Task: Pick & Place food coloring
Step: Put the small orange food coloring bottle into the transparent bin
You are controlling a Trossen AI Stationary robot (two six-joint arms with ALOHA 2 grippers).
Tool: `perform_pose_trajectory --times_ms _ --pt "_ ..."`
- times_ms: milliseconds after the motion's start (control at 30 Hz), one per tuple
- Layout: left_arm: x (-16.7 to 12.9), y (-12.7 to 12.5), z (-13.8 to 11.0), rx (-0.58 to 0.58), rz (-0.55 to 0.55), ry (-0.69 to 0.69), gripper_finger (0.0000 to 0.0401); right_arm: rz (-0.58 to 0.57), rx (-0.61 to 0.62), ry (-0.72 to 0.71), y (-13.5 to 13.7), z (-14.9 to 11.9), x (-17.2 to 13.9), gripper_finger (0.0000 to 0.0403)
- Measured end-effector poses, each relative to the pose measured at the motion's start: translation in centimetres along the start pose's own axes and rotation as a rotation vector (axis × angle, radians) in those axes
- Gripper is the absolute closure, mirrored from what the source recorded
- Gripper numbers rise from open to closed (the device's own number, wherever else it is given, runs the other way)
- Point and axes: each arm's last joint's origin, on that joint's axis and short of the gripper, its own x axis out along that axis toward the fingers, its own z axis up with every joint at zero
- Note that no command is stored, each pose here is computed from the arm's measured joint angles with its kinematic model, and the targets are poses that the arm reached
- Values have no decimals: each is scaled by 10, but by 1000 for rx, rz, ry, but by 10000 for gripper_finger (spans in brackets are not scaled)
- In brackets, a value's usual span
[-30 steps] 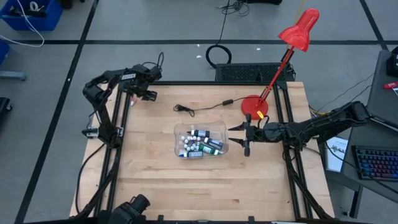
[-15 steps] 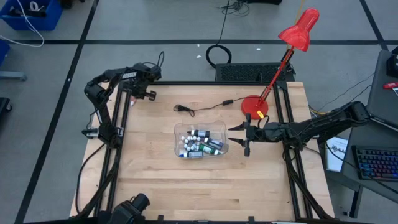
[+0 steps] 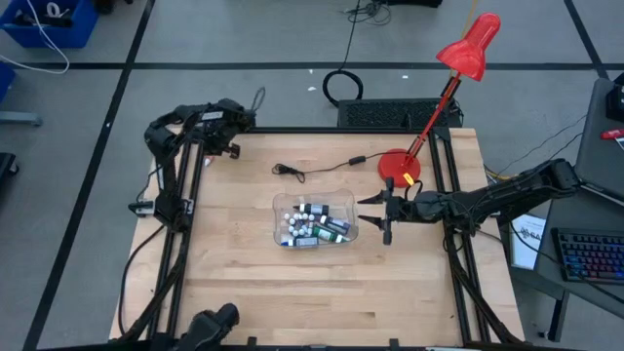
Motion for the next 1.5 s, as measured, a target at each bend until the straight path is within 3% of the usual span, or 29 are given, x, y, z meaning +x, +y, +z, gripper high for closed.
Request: perform_pose_trajectory --times_ms 167,300,433,500,900,1067,1233,1367,1500 --pt "21 -20 3 65 256 120 400 18 -2 8 1 -1 0 232" --pt "15 -21 5 59 261 135 400 31 2 10 1 -1 0 232" --pt "19 -17 11 75 187 214 400 30 5 11 1 -1 0 232" --pt "19 -18 17 98 93 239 400 30 5 11 1 -1 0 232" --pt "19 -20 35 146 -121 226 401 59 31 11 2 -1 0 232" --pt "16 -24 39 211 -203 161 400 56 20 11 2 -1 0 232" --pt "1 -28 36 277 -205 27 398 55 15 11 2 -1 0 232" --pt "-18 -17 34 252 -244 -78 376 55 6 11 2 -1 0 232" --pt "-33 -5 27 349 -250 -128 342 54 4 11 2 -1 0 232"
